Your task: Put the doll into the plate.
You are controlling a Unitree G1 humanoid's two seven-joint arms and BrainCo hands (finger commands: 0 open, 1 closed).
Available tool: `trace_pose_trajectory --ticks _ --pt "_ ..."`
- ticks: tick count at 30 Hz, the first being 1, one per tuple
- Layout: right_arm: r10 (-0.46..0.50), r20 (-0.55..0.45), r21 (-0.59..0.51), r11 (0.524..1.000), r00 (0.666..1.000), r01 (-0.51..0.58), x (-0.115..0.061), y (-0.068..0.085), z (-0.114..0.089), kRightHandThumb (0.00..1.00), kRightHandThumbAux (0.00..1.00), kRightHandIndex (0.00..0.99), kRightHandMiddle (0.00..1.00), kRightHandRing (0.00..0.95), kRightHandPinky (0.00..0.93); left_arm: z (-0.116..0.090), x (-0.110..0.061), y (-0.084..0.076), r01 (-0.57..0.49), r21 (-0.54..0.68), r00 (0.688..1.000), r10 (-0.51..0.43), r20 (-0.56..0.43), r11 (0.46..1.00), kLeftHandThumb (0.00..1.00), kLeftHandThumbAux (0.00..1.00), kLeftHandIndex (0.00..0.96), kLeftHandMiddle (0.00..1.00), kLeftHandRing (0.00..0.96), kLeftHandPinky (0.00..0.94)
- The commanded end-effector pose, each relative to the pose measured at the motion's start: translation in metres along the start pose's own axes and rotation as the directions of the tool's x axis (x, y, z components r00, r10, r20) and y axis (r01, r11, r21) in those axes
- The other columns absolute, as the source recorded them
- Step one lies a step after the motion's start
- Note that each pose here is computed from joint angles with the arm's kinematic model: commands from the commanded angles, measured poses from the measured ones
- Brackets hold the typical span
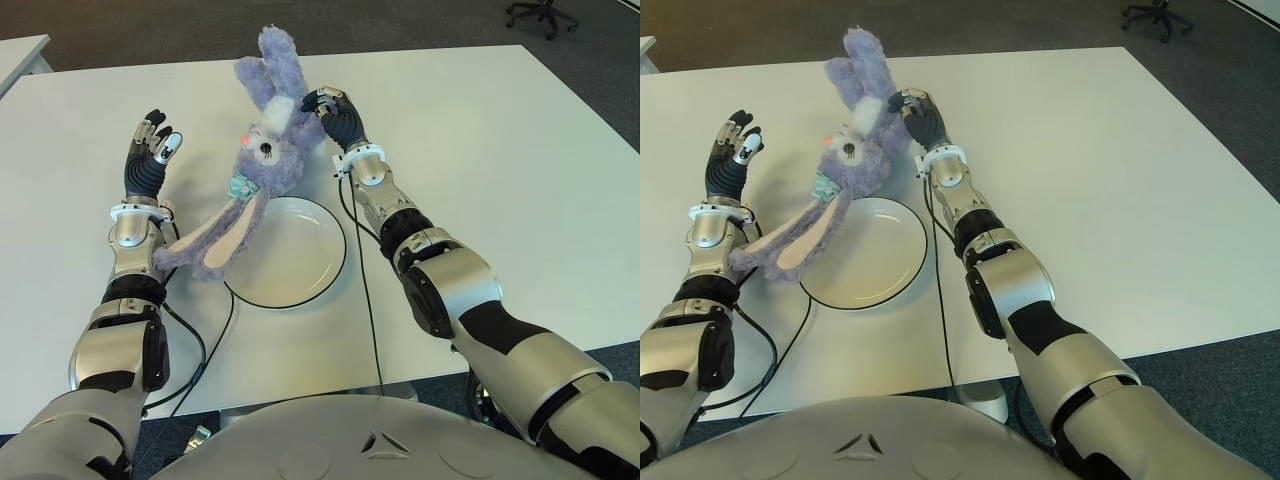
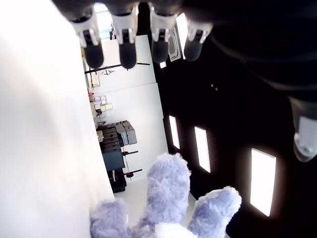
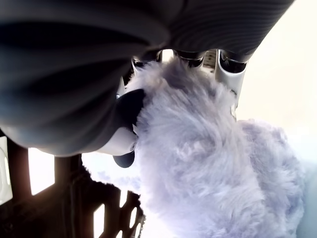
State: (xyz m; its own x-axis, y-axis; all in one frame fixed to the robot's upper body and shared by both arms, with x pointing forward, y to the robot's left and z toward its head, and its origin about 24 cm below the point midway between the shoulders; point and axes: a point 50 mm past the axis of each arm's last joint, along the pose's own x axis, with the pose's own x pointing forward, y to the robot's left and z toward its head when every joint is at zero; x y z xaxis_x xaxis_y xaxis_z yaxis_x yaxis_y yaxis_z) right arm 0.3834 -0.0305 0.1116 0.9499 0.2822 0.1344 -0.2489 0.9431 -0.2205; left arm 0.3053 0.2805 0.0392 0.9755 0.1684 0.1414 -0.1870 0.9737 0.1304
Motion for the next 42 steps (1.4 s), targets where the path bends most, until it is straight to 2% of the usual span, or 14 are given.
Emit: trace_pose_trajectory --ticks 1,35,42 --pt "0.132 0.026 0.149 0.980 0.991 -0.135 -0.0085 0.0700 0.0134 1.000 0.670 0.373 0.424 0.491 0.552 -0.0530 -0.0459 -0.0140 0.032 -0.013 0.975 -0.035 -0.220 0.999 0.000 0.444 0.000 0.074 0.091 0.102" --pt "0.078 0.044 0.194 0.977 0.996 -0.085 -0.0085 0.0625 0.0128 1.000 0.666 0.407 0.418 0.508 0.556 -0.0524 -0.0449 -0.0152 0.024 -0.017 0.976 -0.027 -0.218 1.000 0.000 0.446 0.000 0.076 0.091 0.098" --pt "0.069 0.028 0.187 0.980 0.997 -0.073 -0.0077 0.0605 0.0116 1.000 0.669 0.383 0.418 0.495 0.554 -0.0517 -0.0446 -0.0148 0.027 -0.014 0.977 -0.029 -0.211 1.000 0.000 0.449 0.000 0.074 0.091 0.090"
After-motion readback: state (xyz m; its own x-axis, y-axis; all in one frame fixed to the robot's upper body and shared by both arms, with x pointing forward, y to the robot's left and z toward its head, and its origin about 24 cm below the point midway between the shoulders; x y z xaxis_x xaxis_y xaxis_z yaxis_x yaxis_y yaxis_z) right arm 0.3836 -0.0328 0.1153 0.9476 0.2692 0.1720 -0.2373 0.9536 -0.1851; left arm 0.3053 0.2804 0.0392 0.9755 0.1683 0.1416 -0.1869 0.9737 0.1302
